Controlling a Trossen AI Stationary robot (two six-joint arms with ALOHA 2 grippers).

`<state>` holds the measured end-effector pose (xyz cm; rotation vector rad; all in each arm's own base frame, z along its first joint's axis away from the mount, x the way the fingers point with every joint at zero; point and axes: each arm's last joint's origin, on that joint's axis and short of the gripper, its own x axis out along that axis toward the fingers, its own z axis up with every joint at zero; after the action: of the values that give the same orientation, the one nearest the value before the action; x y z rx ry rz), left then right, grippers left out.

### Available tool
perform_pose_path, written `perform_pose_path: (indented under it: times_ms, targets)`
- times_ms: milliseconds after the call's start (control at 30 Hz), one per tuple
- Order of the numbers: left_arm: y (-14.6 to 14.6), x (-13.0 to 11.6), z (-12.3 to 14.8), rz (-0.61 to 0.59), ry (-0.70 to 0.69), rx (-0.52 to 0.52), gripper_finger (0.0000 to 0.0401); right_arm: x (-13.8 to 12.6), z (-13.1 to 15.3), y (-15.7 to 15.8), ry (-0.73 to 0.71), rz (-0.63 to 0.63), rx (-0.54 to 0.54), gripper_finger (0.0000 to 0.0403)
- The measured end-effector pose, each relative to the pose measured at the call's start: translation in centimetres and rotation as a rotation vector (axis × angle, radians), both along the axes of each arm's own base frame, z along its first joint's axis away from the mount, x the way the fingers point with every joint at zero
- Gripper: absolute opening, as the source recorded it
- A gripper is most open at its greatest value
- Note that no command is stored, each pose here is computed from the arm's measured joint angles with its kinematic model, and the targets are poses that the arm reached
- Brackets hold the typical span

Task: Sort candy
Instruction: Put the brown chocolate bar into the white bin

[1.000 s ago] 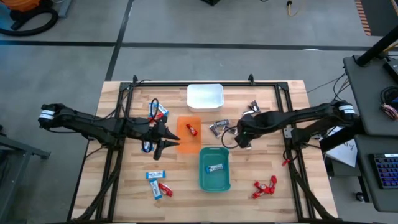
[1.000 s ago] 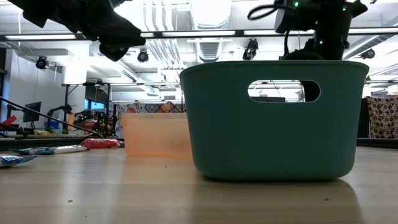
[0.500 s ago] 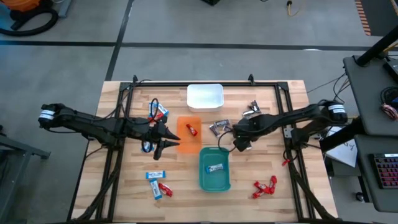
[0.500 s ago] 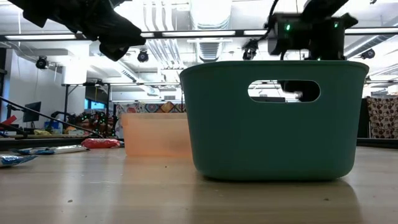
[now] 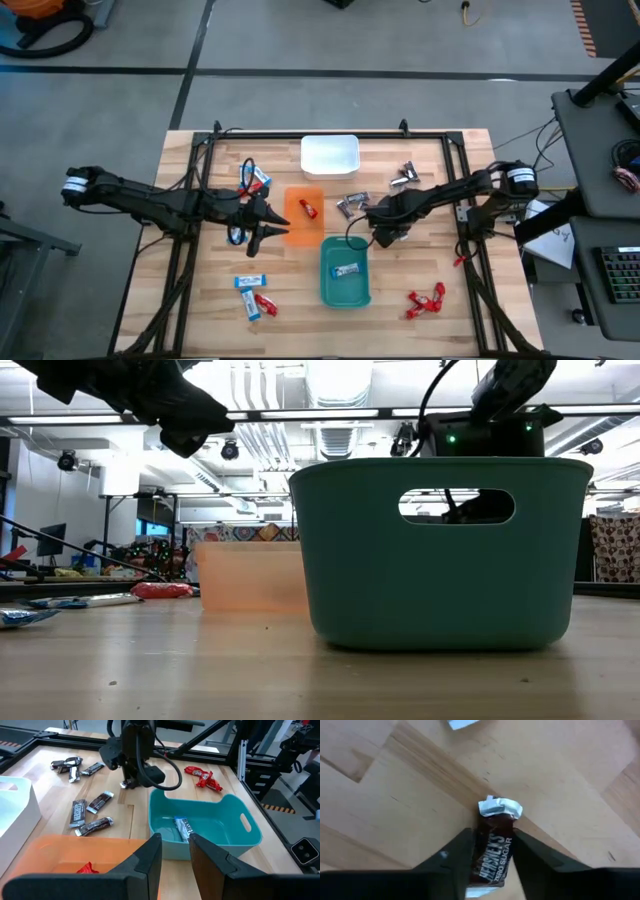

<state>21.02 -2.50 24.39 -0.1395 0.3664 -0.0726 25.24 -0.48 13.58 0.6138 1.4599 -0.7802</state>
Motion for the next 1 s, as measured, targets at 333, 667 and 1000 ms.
perform_pose_path:
  times_ms: [333,667,1000]
  targets:
    - [0.0,0.0,0.0,0.001,-0.001,0.0,0.0084,-0.1,0.2,0.0,-0.012,0.011,-0.01,0.002]
    - [0.0,0.0,0.0,0.001,-0.001,0.0,0.0084,-0.3,5.3,-0.8,-0.167,0.068,-0.053,0.0018]
    - [0.0,0.2,2.2,0.015,0.033,0.01,0.0084,0.4,12.5,-3.7,-0.554,0.206,-0.269,0.0017]
